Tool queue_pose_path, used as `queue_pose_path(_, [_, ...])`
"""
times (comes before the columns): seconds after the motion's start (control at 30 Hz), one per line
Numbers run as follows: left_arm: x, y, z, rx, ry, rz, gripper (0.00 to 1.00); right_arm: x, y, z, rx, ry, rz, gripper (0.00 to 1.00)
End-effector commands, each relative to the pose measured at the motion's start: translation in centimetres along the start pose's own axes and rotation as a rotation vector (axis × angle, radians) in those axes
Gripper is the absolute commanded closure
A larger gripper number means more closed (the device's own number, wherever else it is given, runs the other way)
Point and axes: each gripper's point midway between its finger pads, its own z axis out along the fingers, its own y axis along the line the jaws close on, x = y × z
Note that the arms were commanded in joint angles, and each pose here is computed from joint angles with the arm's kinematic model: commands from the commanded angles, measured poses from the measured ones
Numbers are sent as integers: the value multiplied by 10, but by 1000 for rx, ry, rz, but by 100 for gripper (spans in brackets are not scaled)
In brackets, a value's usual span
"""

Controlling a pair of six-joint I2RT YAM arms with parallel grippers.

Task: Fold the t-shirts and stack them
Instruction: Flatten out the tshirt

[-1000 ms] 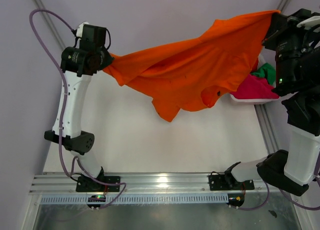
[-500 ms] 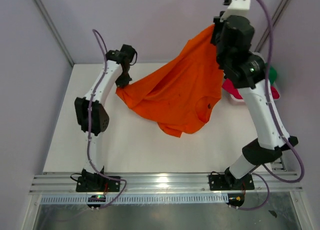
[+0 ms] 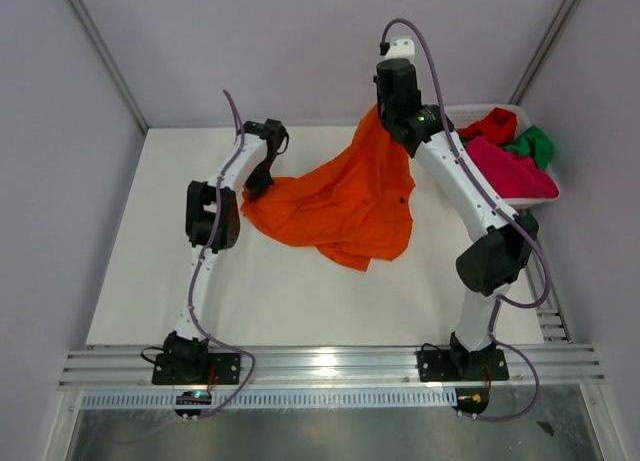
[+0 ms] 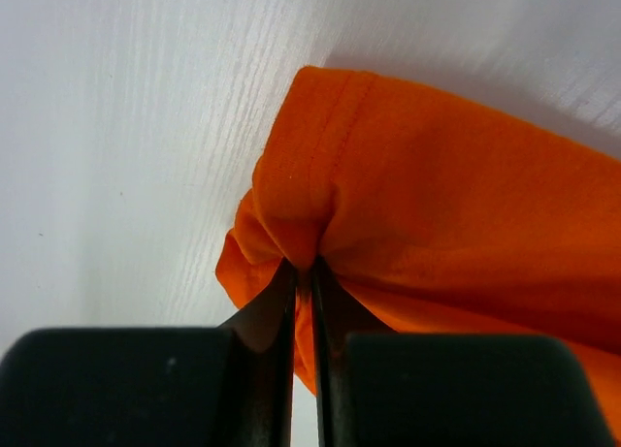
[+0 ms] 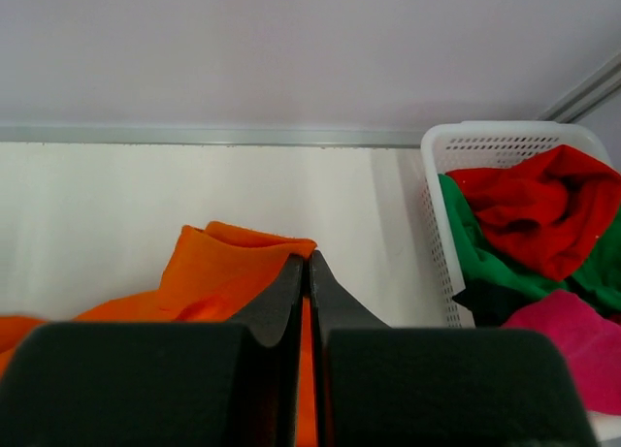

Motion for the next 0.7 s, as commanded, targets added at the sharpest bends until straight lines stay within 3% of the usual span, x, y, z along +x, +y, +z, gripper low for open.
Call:
queue_pose_path(0.0, [-6, -8, -4, 59, -7, 9, 100, -19, 12, 9, -26, -88, 93, 97])
queue_pose_path(0.1, [-6, -15, -17, 143, -5, 30, 93, -2, 21, 21, -28, -48, 87, 97])
queue_pose_path(0.13, [-9, -18, -33, 206, -12, 42, 66, 3, 23, 23, -32, -36, 84, 97])
queue_pose_path(0.33, [0, -9, -85, 335, -9, 116, 44, 23, 28, 29, -34, 2, 78, 97])
queue_pose_path(0.5, [16, 4, -128, 380, -40, 166, 42, 35, 32, 32, -38, 28, 76, 97])
queue_pose_path(0.67, [51, 0, -145, 389, -24, 215, 43, 43, 34, 35, -40, 44, 80, 97])
